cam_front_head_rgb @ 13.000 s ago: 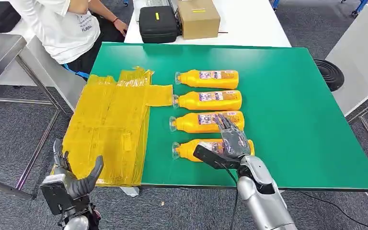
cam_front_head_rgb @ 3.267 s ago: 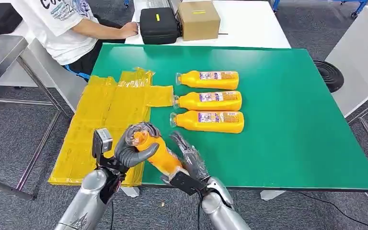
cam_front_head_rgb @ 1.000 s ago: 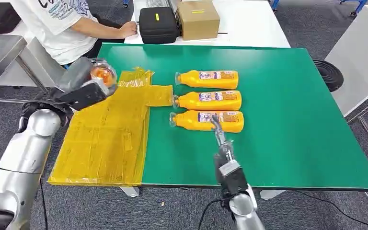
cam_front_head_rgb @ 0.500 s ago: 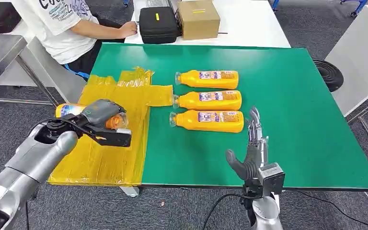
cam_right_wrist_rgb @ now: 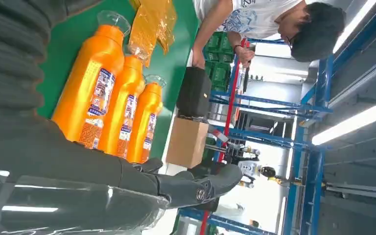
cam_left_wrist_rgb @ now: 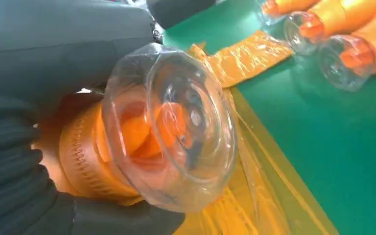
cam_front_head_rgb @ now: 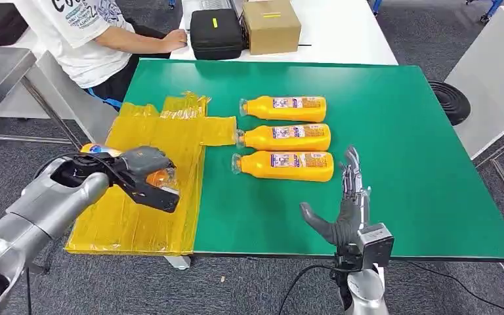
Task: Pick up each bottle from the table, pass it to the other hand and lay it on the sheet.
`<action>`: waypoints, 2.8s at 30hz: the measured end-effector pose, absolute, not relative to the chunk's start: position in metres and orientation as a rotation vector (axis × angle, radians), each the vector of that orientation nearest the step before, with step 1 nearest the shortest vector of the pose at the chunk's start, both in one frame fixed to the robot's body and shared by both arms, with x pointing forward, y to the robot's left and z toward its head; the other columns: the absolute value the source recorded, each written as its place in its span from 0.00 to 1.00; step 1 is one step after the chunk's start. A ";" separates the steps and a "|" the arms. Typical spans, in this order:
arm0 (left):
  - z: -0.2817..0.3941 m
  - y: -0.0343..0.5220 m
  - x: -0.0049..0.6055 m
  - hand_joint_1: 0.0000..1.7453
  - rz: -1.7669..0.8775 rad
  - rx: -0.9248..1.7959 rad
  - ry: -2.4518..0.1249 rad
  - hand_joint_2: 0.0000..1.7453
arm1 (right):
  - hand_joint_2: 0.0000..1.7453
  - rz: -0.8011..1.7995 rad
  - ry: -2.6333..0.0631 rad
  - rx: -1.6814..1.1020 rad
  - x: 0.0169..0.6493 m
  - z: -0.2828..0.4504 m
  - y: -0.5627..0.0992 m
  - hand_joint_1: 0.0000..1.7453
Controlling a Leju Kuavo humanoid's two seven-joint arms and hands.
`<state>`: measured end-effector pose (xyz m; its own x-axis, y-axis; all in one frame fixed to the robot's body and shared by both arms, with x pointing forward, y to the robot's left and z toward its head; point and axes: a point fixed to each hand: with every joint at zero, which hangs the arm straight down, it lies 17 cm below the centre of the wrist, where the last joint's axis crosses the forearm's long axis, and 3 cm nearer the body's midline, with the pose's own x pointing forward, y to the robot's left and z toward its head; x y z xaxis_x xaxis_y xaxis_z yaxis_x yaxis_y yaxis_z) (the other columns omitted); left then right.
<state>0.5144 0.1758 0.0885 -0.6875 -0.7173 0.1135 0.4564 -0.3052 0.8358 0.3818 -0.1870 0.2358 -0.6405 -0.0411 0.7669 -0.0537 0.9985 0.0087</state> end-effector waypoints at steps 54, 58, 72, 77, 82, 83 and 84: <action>-0.012 0.194 0.487 1.00 -2.128 0.334 -0.928 1.00 | 1.00 0.053 -2.205 0.143 0.385 0.213 -0.165 0.00; -0.012 0.196 0.482 0.97 -2.126 0.268 -0.892 1.00 | 1.00 0.055 -2.203 0.150 0.386 0.212 -0.164 0.00; -0.012 0.201 0.467 0.06 -2.089 0.108 -0.847 1.00 | 1.00 0.062 -2.199 0.182 0.393 0.212 -0.154 0.00; -0.013 0.203 0.465 0.02 -2.070 0.090 -0.844 1.00 | 1.00 0.061 -2.196 0.176 0.394 0.210 -0.154 0.00; -0.013 0.202 0.464 0.01 -2.064 0.083 -0.848 1.00 | 1.00 0.060 -2.195 0.167 0.394 0.210 -0.155 0.00; -0.013 0.202 0.464 0.01 -2.064 0.082 -0.847 1.00 | 1.00 0.060 -2.195 0.167 0.394 0.209 -0.155 0.00; -0.013 0.202 0.464 0.01 -2.063 0.082 -0.847 1.00 | 1.00 0.060 -2.195 0.167 0.394 0.209 -0.155 0.00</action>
